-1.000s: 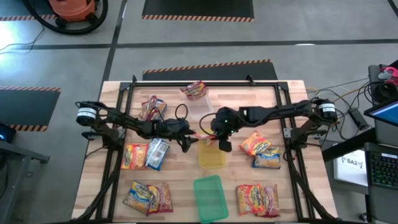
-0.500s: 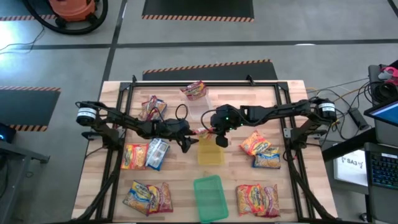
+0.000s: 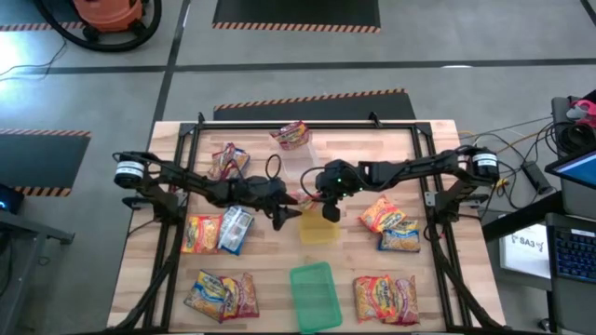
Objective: Sort Maruchan noodles
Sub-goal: Adjust the orange noodle pack in the yellow bin
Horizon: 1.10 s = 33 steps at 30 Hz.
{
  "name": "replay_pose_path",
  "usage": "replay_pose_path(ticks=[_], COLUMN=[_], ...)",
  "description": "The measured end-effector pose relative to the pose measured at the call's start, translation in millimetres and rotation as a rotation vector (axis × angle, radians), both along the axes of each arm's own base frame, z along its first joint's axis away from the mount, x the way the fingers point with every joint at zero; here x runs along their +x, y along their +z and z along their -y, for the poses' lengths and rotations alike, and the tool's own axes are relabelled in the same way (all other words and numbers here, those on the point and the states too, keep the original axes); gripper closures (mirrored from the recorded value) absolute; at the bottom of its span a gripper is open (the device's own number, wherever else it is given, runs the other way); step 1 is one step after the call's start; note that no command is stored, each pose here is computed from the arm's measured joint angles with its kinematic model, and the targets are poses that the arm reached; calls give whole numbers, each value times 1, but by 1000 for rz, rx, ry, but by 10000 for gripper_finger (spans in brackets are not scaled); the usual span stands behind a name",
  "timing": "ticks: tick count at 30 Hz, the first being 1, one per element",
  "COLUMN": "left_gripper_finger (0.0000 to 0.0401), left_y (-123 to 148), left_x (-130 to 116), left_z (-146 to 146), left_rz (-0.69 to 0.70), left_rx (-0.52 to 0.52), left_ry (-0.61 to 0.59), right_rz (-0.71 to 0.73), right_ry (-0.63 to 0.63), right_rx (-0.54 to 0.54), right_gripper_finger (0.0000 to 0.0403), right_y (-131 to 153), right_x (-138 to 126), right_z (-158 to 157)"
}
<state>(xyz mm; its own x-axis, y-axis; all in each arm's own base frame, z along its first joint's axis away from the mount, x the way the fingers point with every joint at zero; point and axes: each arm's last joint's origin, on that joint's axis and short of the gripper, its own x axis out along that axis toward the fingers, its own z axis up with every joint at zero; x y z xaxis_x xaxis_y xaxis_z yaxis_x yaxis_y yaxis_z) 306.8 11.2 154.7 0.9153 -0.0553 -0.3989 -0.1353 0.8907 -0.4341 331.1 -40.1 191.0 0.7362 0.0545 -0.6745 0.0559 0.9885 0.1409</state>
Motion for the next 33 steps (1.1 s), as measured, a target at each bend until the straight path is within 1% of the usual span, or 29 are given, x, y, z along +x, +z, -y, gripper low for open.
replay_pose_path(ticks=[5,10,15,18,22,26,30,33], left_gripper_finger=[202,202,202,202,202,202,202,202], left_y=[11,24,29,25,19,7,-2,-5], left_x=[9,18,21,21,23,31,42,52], left_z=[2,9,15,15,14,14,14,14], left_rz=[28,87,90,69,51,14,-10,-15], left_rx=[4,-13,-11,-14,-32,-43,-45,-44], left_ry=[-40,-120,-148,-146,-137,-133,-132,-131], right_rz=[-7,-5,-23,-32,-40,-38,-83,-135], right_ry=[19,20,-24,-29,-22,-27,-36,-45], right_rx=[-19,-42,-96,-102,-91,-87,-87,-92], right_gripper_finger=[381,381,381,376,349,306,265,246], right_y=[-2,1,1,1,0,3,16,29], right_x=[-1,-2,-3,-4,-5,-6,-8,-9], right_z=[0,3,5,6,5,5,5,5])
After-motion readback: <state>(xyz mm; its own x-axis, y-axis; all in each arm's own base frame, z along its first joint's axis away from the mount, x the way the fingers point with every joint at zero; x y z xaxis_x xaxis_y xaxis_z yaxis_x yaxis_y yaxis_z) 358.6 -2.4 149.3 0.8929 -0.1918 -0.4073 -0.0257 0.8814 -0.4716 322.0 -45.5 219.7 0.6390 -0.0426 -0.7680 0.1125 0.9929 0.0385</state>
